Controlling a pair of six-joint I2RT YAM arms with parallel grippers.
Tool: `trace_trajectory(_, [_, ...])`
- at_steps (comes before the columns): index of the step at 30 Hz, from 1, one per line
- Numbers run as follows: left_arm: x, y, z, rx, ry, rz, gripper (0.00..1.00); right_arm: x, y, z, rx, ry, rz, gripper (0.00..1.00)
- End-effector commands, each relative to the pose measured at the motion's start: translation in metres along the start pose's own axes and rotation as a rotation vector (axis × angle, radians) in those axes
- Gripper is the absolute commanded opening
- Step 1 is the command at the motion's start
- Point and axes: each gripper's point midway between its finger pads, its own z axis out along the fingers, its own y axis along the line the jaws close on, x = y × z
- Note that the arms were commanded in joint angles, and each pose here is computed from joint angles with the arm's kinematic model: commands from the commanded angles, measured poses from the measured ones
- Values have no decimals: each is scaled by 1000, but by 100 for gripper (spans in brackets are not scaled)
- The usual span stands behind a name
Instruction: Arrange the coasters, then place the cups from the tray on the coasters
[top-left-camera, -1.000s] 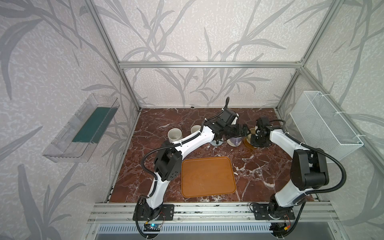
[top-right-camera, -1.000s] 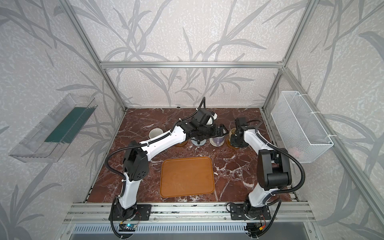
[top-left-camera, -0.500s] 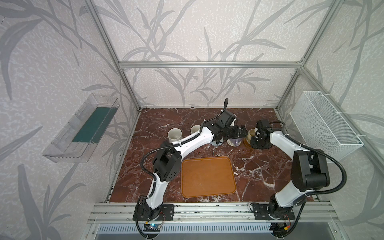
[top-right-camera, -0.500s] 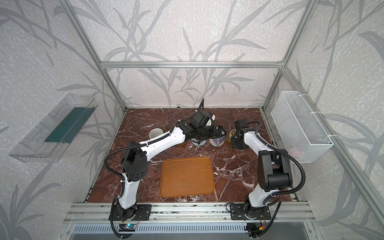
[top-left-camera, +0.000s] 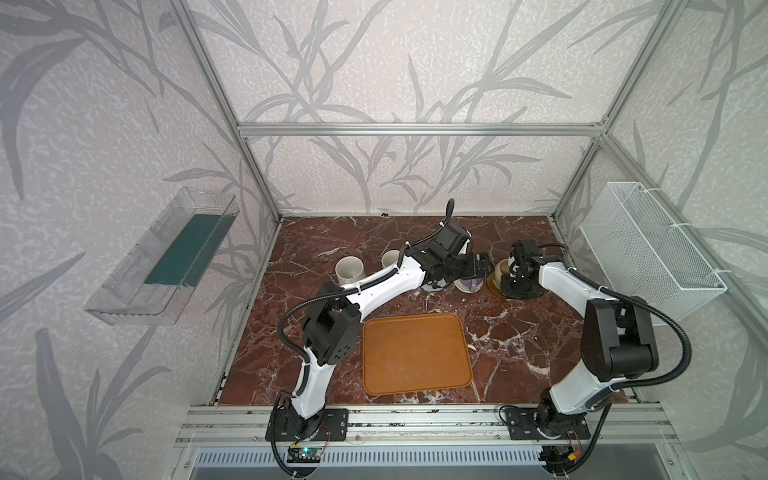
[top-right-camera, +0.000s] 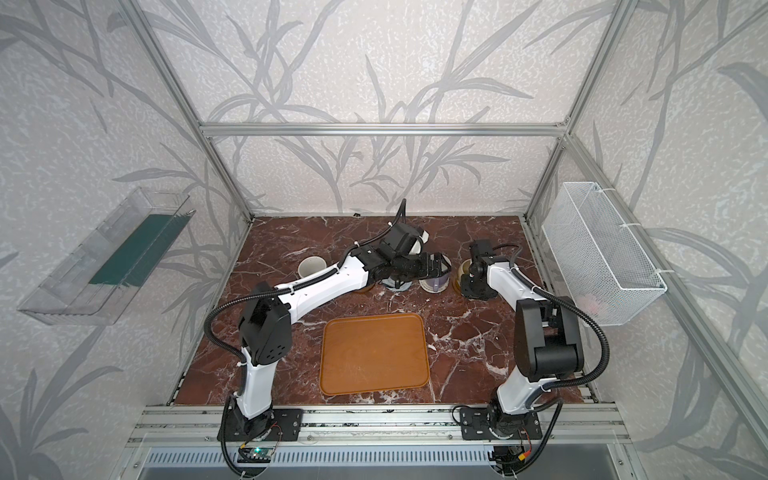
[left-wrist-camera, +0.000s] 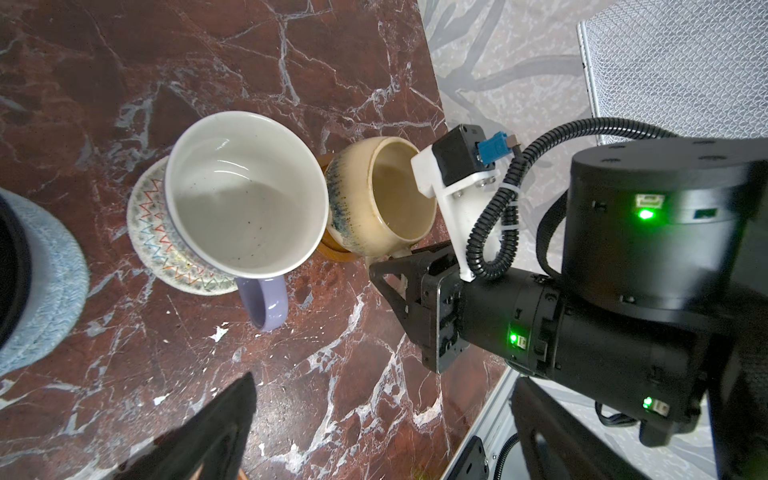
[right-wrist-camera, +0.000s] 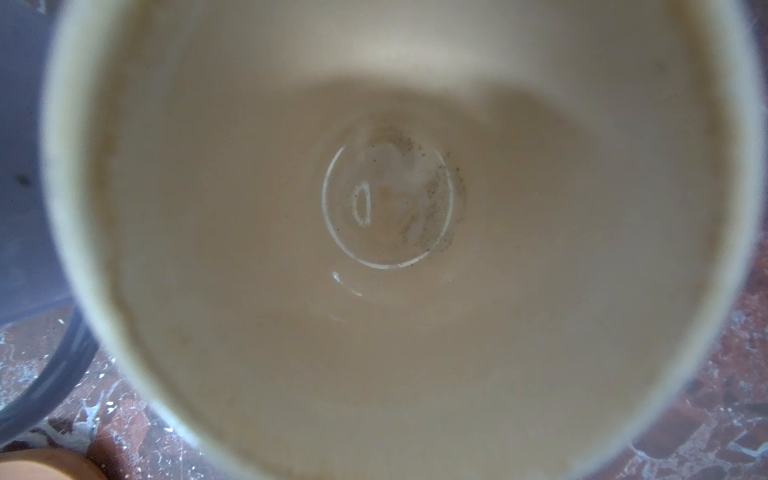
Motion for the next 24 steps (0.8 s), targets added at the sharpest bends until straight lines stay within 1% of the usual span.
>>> trace_trajectory(1, [-13,-16,-24,36,-56,15,98,1,-9,-4,52,12,3,29])
trace_trajectory(6, [-14,-15,-34,23,-79,23,98,-2,-8,-10,41,-13,3,30])
trace_trajectory(8, [-16,-11,-43,-16,-107,42,98,-6,-1,-17,8,-47,-2,34])
trace_trajectory(10, [-18,-7,-52,-45,-134,61,98,-11,6,-28,-11,-98,-10,41])
trace_trajectory(11, [-19,-6,-57,-61,-147,73,99,-13,8,-35,-17,-127,-13,49])
trace_trajectory(12, [-20,-5,-62,-72,-158,85,98,-15,9,-40,-20,-146,-12,59])
trace_trajectory(13, [-21,-4,-68,-86,-169,96,98,-15,9,-46,-23,-159,-3,62])
trace_trajectory(16, [-25,-1,-88,-127,-217,134,99,-13,10,-66,-40,-186,20,63])
trace_trajectory(20, [-30,15,-128,-204,-350,214,99,-9,15,-97,-52,-263,-8,63])
trace_trajectory(21, [-30,21,-140,-227,-381,238,99,-7,17,-104,-62,-287,-11,66])
trace_trajectory(22, [-29,27,-152,-256,-405,259,99,-5,19,-110,-73,-307,-14,77])
trace_trajectory(23, [-26,37,-164,-293,-425,285,99,-2,23,-115,-88,-331,-23,86])
trace_trajectory(24, [-23,48,-176,-329,-440,316,99,2,25,-120,-97,-354,-29,92])
